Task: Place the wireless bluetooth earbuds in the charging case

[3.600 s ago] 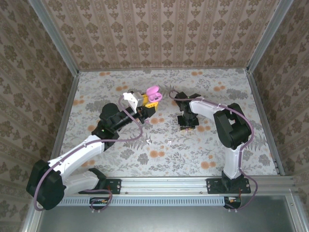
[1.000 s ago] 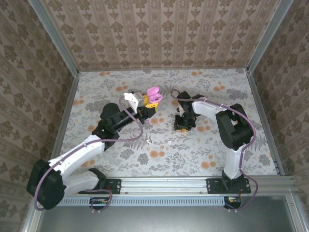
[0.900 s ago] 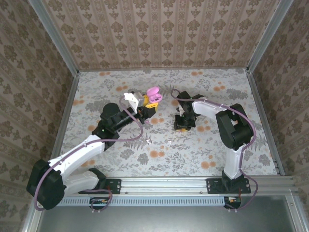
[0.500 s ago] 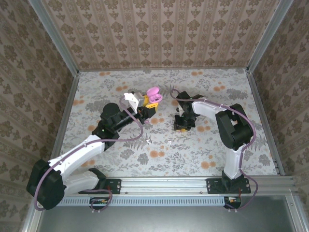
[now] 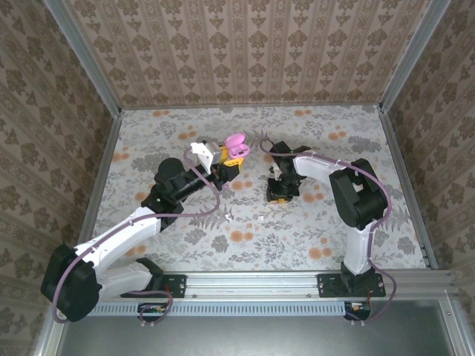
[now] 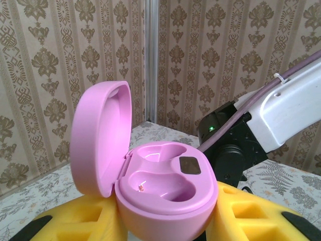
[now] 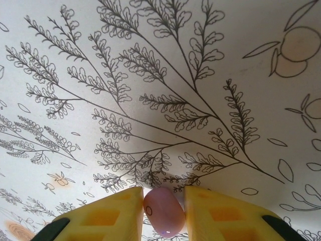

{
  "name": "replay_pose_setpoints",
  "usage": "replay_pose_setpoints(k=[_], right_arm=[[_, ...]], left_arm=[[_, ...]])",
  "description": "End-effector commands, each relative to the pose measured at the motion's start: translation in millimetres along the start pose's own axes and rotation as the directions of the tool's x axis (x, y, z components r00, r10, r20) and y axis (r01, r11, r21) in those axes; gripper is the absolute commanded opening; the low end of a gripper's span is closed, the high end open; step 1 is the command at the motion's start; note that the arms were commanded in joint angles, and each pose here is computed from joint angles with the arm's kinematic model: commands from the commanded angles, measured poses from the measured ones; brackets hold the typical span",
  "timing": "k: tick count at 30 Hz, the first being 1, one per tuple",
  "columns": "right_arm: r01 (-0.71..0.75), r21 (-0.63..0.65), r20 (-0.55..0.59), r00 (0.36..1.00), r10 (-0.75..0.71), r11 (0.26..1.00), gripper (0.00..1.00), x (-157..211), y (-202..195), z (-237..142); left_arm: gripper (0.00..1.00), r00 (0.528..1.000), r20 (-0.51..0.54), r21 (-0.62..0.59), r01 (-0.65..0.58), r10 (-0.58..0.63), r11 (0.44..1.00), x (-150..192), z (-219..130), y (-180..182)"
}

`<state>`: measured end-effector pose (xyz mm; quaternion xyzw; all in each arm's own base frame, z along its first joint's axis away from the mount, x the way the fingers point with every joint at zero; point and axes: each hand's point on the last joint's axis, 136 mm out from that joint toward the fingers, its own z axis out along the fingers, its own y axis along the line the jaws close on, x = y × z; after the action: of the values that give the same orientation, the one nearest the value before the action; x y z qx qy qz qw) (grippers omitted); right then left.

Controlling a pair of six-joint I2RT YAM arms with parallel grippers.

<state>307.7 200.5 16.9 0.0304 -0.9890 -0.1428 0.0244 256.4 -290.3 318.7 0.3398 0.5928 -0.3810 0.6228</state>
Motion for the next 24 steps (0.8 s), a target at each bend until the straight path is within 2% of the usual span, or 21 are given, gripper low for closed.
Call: replay_pose_setpoints(k=[1, 14, 24], right_arm=[[0.017, 0.004, -0.042, 0.999, -0.017, 1.000, 0.30, 7, 2, 4], [0.020, 0.032, 0.021, 1.000, -0.021, 0.999, 0.24, 1, 0, -11], [-0.017, -0.005, 0.156, 0.988, 0.018, 1.000, 0.24, -7, 5, -49]], left_arm=[[0.39, 0.999, 0.043, -0.010, -0.003, 0.004, 1.000, -18, 0, 3], [0.39, 0.999, 0.039, 0.000, 0.001, -0.001, 1.000, -17, 3, 2], [0.39, 1.000, 0.015, -0.002, 0.020, -0.020, 1.000, -8, 9, 5]])
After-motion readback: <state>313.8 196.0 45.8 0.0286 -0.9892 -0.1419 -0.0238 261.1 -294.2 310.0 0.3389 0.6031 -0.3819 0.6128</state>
